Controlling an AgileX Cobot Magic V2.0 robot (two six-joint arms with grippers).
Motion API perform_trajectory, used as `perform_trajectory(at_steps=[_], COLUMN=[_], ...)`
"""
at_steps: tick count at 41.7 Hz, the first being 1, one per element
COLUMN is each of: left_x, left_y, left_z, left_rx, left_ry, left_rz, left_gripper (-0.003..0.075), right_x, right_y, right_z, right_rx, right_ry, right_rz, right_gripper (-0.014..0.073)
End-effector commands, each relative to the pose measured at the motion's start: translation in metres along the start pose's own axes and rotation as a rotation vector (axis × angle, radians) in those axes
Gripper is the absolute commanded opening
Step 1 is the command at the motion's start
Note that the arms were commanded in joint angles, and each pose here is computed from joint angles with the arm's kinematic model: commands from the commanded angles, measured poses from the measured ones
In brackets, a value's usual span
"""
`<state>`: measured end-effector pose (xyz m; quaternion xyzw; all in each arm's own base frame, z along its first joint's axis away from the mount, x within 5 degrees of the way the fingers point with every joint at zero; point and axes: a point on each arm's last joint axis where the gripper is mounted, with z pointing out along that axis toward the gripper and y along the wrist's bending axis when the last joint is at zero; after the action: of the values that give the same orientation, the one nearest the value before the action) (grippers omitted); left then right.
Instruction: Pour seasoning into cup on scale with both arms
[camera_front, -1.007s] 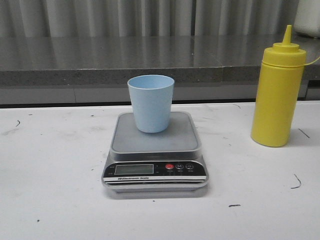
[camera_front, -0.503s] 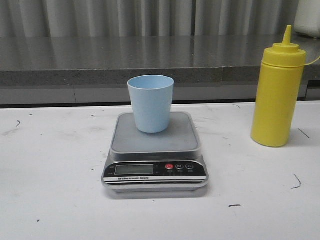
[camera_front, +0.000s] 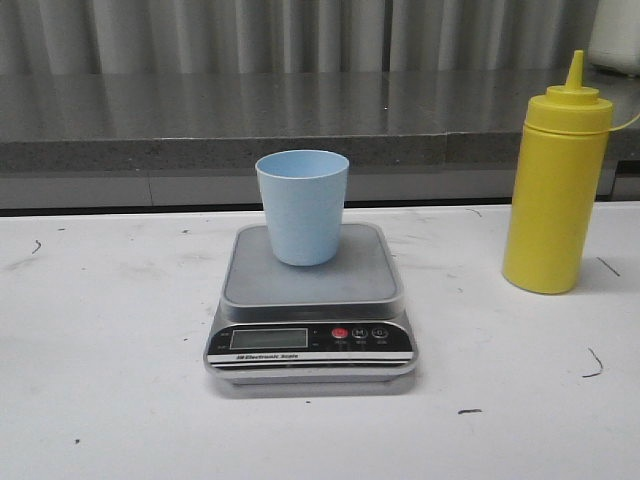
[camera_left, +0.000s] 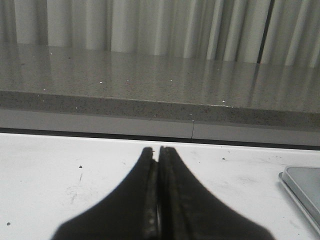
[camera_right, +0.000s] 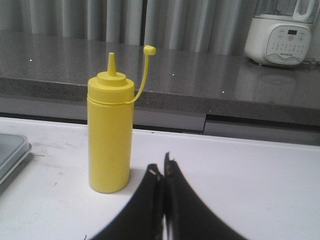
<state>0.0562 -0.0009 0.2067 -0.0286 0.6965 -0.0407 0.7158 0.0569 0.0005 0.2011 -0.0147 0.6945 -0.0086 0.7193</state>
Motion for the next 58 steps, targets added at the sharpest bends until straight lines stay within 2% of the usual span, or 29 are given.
perform_trajectory(at_steps=[1, 35, 43, 58], left_x=[-0.0002, -0.0002, -0.0002, -0.0002], left_y=[0.0002, 0.0002, 0.0002, 0.0002], left_z=[-0.0006, -0.0006, -0.0006, -0.0006], left_rx=[0.005, 0.005, 0.005, 0.005], left_ry=[-0.076, -0.076, -0.076, -0.076], left_rz=[-0.012, -0.012, -0.012, -0.012], left_gripper=[-0.0020, -0.0020, -0.0020, -0.0020], right_x=[-0.0120, -0.0124, -0.0129, -0.0119], right_y=[-0.0008, -0.0001, 0.0000, 0.0000], right_z=[-0.0023, -0.0023, -0.0024, -0.0023], right_rx=[0.012, 0.000, -0.009, -0.009], right_ry=[-0.119, -0.123, -0.128, -0.117], right_rz=[-0.013, -0.018, 0.092, 0.096], right_gripper=[-0.0122, -0.0122, -0.0122, -0.0122])
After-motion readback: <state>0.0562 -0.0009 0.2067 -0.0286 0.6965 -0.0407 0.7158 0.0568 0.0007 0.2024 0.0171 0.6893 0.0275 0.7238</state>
